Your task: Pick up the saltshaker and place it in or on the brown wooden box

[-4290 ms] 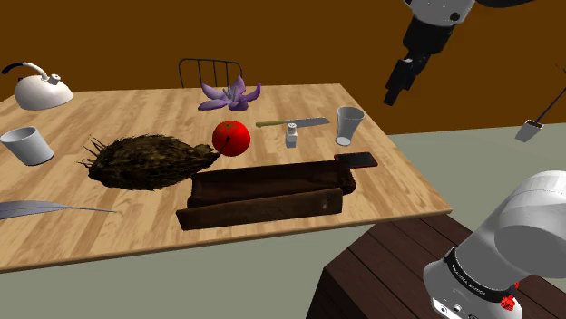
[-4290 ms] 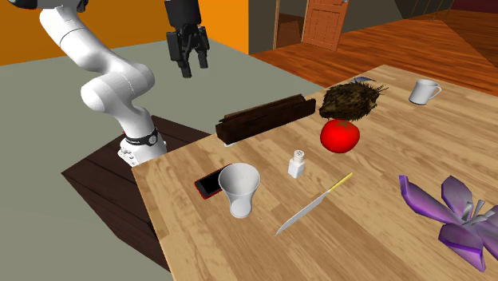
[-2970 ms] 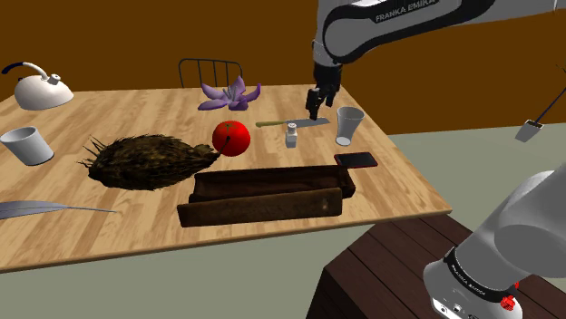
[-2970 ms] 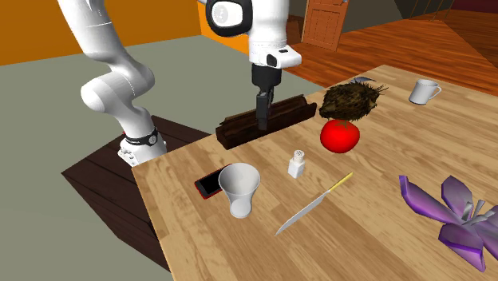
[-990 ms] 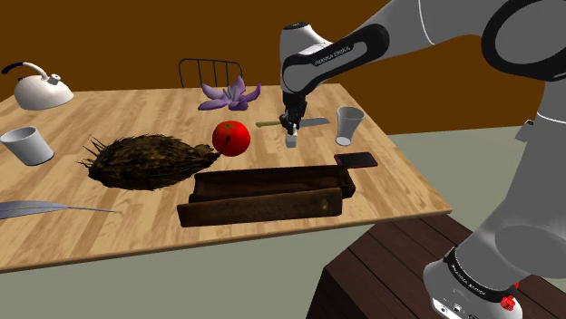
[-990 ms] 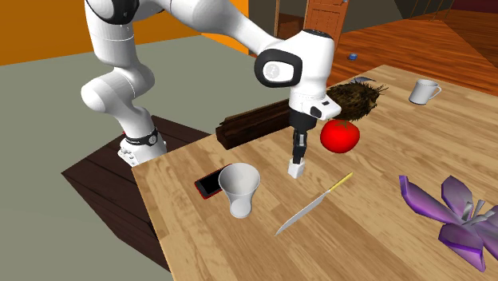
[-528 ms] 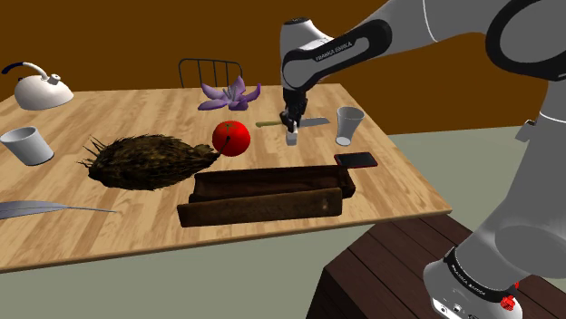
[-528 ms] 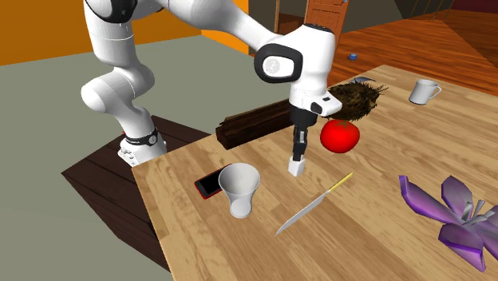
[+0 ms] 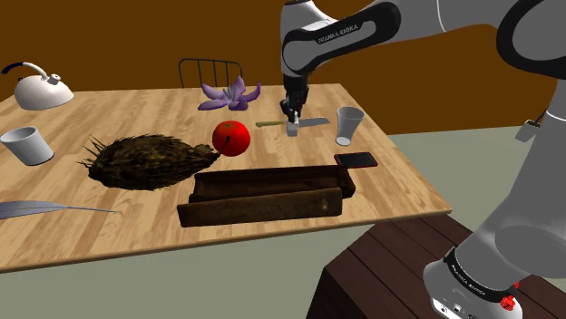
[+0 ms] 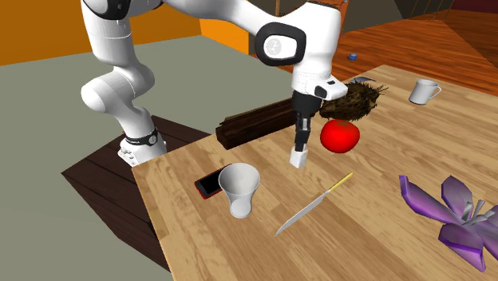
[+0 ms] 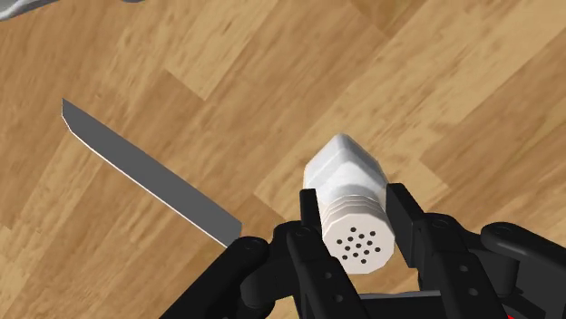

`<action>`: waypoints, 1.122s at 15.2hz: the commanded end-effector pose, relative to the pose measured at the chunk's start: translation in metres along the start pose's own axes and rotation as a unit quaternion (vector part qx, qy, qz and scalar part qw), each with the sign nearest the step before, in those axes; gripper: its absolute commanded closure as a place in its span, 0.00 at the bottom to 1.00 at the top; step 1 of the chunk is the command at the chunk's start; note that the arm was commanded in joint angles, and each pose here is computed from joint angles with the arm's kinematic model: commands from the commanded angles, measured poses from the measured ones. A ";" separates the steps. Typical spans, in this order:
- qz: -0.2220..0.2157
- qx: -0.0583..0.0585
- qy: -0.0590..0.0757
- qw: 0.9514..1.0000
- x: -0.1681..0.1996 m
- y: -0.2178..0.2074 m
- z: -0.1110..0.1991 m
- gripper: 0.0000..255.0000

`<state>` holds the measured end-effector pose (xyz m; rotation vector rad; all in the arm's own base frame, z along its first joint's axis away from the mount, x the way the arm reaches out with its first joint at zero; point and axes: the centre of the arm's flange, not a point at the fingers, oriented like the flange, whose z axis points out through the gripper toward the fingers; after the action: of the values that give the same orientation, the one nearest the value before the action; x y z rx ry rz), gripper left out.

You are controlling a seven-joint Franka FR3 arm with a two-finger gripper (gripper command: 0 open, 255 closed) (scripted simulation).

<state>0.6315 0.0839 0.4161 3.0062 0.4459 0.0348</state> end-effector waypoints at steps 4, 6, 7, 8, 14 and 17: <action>0.000 0.000 0.000 1.000 0.000 0.002 -0.026 1.00; 0.000 0.000 0.000 1.000 0.000 0.004 -0.037 1.00; 0.000 0.000 0.000 1.000 0.000 0.004 -0.042 1.00; 0.000 0.000 0.000 1.000 0.000 0.005 -0.047 1.00; 0.000 0.000 0.000 1.000 0.000 0.008 -0.079 1.00; 0.000 0.000 0.000 1.000 0.001 0.010 -0.095 1.00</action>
<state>0.6314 0.0834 0.5062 3.0061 0.4461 0.0349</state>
